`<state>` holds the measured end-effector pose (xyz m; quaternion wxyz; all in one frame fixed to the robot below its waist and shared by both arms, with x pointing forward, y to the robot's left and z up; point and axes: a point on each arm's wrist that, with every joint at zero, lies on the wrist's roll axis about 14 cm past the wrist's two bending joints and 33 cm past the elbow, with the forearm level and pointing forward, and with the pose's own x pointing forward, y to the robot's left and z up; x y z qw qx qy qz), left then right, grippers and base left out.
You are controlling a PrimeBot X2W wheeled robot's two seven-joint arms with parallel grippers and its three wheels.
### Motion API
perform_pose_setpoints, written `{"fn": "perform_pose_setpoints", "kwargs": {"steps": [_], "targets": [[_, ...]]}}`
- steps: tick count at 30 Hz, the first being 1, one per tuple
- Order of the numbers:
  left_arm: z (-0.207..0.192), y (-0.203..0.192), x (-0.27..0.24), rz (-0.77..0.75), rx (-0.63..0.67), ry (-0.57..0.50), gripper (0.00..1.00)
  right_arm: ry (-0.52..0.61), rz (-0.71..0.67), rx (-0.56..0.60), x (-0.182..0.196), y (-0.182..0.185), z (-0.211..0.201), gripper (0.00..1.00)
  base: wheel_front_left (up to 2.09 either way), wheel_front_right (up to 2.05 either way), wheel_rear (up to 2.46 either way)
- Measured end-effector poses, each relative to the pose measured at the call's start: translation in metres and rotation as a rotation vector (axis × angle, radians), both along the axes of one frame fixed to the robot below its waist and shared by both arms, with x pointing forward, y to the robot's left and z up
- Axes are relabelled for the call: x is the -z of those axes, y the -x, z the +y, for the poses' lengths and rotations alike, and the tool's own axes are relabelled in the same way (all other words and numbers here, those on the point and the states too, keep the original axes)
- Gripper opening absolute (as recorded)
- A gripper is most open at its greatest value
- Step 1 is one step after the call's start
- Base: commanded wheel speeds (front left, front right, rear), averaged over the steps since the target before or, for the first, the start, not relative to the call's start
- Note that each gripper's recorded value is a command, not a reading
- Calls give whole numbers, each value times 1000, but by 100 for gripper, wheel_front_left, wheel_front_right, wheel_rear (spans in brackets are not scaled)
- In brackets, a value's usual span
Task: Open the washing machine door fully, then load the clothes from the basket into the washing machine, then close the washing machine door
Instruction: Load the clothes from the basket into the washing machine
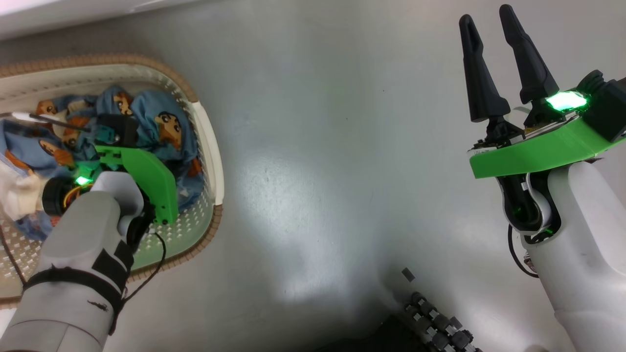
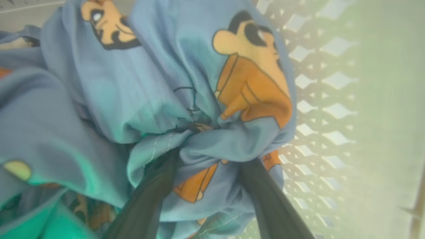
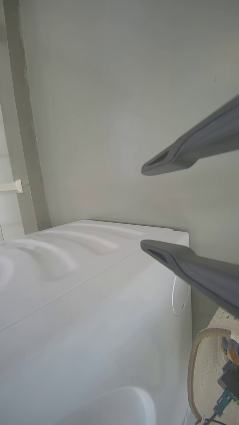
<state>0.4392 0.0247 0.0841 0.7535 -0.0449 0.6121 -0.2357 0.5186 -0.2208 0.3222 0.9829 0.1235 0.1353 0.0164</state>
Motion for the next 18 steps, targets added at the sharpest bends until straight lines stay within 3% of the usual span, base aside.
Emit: {"fn": "perform_pose_setpoints", "kwargs": {"steps": [1, 12, 18], "targets": [[1, -1, -1, -5, -7, 1, 0, 0, -2, 0, -1, 0, 0, 100, 0, 0, 0], [-14, -29, -35, -138, -90, 92, 0, -10, -49, -5, -23, -4, 4, 100, 0, 0, 0], [-19, -20, -61, -173, -139, 152, 0, -17, -101, -11, -49, -7, 7, 100, 0, 0, 0]]}}
